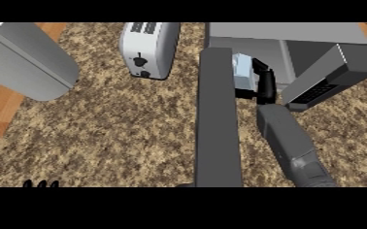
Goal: Pick up the milk, place it into the microwave and close the microwave
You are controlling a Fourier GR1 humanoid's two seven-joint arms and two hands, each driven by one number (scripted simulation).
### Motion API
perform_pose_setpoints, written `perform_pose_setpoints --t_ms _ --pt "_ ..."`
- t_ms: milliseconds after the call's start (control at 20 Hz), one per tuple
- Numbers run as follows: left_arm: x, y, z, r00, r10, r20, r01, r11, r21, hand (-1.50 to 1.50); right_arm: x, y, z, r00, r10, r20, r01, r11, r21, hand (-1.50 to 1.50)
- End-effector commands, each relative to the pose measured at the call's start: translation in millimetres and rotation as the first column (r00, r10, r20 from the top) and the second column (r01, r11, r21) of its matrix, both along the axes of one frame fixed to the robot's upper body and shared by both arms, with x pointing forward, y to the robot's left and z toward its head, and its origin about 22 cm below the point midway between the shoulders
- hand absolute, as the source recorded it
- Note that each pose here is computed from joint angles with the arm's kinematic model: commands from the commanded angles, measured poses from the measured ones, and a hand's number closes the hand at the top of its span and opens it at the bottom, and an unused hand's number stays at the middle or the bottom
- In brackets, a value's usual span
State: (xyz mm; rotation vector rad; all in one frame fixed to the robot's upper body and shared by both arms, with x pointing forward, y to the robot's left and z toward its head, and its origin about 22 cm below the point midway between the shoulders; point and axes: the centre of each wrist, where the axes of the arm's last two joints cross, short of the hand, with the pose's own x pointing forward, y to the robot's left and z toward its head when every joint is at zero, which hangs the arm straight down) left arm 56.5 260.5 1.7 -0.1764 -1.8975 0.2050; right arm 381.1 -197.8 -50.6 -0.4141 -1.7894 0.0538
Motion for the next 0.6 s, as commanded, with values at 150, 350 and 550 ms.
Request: perform_pose_setpoints --t_ms 150,350,550 --pt "2.0 1 -6 0.999 -0.033 -0.009 0.033 0.999 0.008 -1.5 11 -22 8 0.999 -0.038 -0.012 0.036 0.994 -0.101 1.5" --pt "13.8 7 -3 0.999 -0.027 0.028 0.027 1.0 -0.004 -1.5 9 -38 7 0.999 -0.04 0.021 0.044 0.98 -0.192 1.5" --pt "11.6 -1 -3 0.999 -0.043 0.014 0.043 0.999 -0.018 -1.5 19 -23 18 0.993 -0.073 0.09 0.096 0.952 -0.292 1.5"
